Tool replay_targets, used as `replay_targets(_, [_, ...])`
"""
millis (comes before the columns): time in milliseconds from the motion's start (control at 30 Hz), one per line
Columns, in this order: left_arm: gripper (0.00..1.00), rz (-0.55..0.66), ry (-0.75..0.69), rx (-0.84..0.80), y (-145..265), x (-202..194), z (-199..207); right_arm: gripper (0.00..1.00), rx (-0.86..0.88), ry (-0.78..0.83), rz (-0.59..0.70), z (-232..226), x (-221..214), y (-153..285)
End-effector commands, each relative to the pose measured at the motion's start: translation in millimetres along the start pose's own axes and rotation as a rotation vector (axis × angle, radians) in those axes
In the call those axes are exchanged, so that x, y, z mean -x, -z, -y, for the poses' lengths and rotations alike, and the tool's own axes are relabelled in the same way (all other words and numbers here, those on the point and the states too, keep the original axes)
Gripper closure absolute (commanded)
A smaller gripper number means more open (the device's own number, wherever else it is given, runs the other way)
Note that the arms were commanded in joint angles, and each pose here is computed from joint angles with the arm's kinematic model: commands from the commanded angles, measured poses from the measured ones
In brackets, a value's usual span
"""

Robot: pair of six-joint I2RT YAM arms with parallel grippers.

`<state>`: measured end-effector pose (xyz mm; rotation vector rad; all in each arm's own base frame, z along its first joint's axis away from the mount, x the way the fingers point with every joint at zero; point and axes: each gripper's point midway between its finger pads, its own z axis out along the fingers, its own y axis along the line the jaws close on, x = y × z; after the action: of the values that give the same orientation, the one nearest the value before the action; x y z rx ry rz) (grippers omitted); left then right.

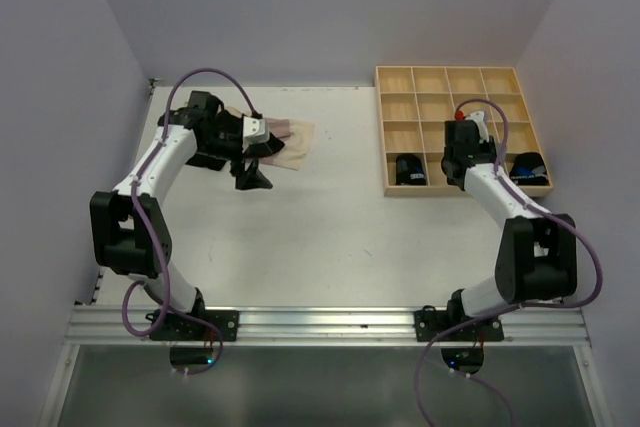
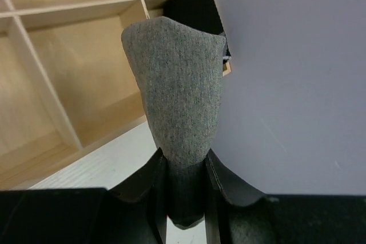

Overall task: Roll the underwear
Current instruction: Place the rolled underwear into the container

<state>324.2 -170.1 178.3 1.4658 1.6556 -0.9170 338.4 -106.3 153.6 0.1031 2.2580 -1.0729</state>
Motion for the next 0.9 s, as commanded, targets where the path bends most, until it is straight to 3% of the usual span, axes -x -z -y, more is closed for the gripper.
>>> replay_targets(0, [0.0, 0.071, -0.065, -0.033, 2, 21, 5, 1.0, -0.123, -0.1, 0.024, 26, 20, -10])
replay_targets(367, [0.0, 0.104, -0.081, -0.093, -3, 15, 22, 1.0, -0.2, -0.038, -0.006, 17, 28, -52])
replay_targets(667, [0.0, 0.132, -0.08, -0.089, 10, 20, 31, 1.0, -0.08, -0.037, -0.095, -18, 14, -100])
replay_targets(867, [0.0, 0.155, -0.071, -0.109, 11, 26, 37, 1.0, 0.062, -0.073, -0.137, -51, 4, -109])
